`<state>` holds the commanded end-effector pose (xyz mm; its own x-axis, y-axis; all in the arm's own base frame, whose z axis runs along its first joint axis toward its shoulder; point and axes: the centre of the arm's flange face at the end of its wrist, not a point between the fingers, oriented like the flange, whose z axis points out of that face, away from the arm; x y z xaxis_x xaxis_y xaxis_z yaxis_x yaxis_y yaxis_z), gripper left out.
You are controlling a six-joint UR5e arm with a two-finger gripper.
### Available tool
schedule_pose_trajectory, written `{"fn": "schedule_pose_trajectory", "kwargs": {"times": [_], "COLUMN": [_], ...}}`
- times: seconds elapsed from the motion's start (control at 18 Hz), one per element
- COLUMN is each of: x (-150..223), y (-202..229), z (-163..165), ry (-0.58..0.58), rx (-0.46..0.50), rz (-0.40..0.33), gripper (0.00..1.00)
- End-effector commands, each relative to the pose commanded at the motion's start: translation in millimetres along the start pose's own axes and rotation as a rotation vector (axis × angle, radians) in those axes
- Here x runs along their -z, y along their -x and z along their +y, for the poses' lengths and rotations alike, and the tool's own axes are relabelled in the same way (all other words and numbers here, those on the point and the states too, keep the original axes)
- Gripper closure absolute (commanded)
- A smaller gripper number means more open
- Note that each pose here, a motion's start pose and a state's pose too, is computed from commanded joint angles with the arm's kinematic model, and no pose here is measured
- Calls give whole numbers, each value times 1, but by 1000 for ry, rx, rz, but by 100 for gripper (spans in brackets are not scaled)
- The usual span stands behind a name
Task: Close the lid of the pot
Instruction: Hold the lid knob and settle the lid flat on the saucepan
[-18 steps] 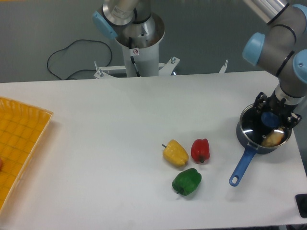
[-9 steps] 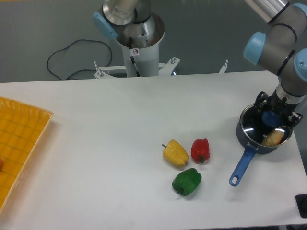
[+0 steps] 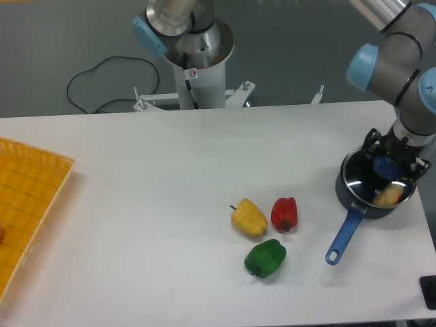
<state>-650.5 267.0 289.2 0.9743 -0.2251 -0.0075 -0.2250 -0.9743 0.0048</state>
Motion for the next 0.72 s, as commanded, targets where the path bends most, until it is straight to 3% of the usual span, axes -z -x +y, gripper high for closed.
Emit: {"fn": "schedule_pose_trajectory", "kwargs": {"times": [0.33, 0.44, 0.5, 0.61, 0.72], "x": [-4, -3, -3, -2, 1], "y": [-1, -1, -1, -2, -3], "z": [0, 0, 0, 0, 0], "ry": [0, 0, 2, 4, 2], "rx": [2, 0, 0, 2, 2], "rz": [-12, -14, -15, -17, -18], "gripper": [27, 22, 13, 4, 4]}}
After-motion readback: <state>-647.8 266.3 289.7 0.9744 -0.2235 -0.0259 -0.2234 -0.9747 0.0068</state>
